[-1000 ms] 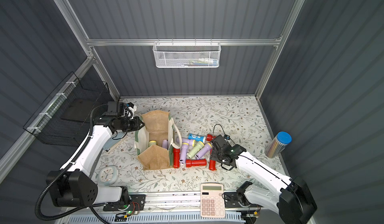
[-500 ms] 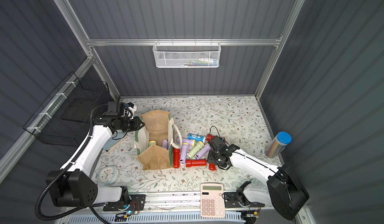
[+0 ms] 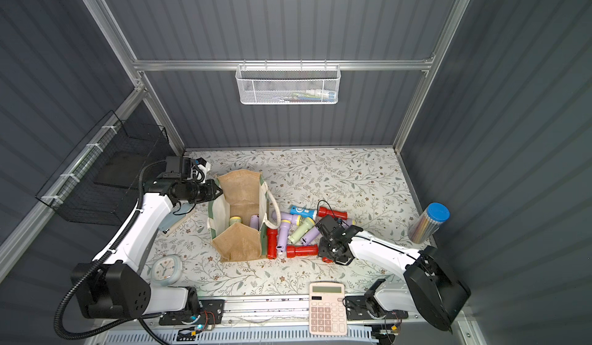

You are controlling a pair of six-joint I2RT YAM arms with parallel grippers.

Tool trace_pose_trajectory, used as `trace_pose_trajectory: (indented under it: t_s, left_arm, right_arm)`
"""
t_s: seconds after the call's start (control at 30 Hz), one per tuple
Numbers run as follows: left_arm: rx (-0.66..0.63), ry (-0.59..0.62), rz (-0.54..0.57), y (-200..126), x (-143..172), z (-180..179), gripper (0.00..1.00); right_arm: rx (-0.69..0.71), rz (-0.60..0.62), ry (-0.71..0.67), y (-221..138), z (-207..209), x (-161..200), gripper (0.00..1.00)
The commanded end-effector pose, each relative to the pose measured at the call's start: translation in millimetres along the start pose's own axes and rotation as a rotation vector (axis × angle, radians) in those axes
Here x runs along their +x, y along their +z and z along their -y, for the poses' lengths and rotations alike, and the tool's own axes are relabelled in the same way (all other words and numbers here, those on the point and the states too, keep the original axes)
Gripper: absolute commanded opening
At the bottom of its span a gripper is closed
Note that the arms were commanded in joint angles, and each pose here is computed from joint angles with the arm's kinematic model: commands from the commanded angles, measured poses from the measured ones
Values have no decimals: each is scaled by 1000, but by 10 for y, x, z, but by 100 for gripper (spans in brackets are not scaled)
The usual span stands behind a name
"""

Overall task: Put the flashlights into the tote bags
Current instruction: Pick up the flashlight from the center of the board.

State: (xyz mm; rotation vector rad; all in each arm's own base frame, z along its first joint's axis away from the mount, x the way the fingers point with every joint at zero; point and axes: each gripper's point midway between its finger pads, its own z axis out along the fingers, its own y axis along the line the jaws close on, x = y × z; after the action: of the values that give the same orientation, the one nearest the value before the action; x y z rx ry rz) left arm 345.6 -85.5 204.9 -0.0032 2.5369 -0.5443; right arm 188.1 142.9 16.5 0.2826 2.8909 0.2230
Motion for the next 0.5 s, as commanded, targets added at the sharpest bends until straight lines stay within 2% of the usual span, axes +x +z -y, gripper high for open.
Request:
trace_pose_trajectory:
  t_s: [0.0, 0.07, 0.3, 0.47]
  left_arm:
    - [-3, 5, -13, -53, 21, 10, 20]
    - [-3, 4, -15, -49, 20, 9, 20]
    - [-3, 3, -16, -43, 10, 10, 21]
    - [2, 3, -14, -39, -4, 18, 21]
  right_arm:
    - [95, -35, 7, 111, 201, 107, 59]
    - [111, -42, -2, 144, 215, 108, 56]
    - [145, -79, -14, 202, 257, 161, 33]
    - [126, -30, -13, 52, 205, 49, 25]
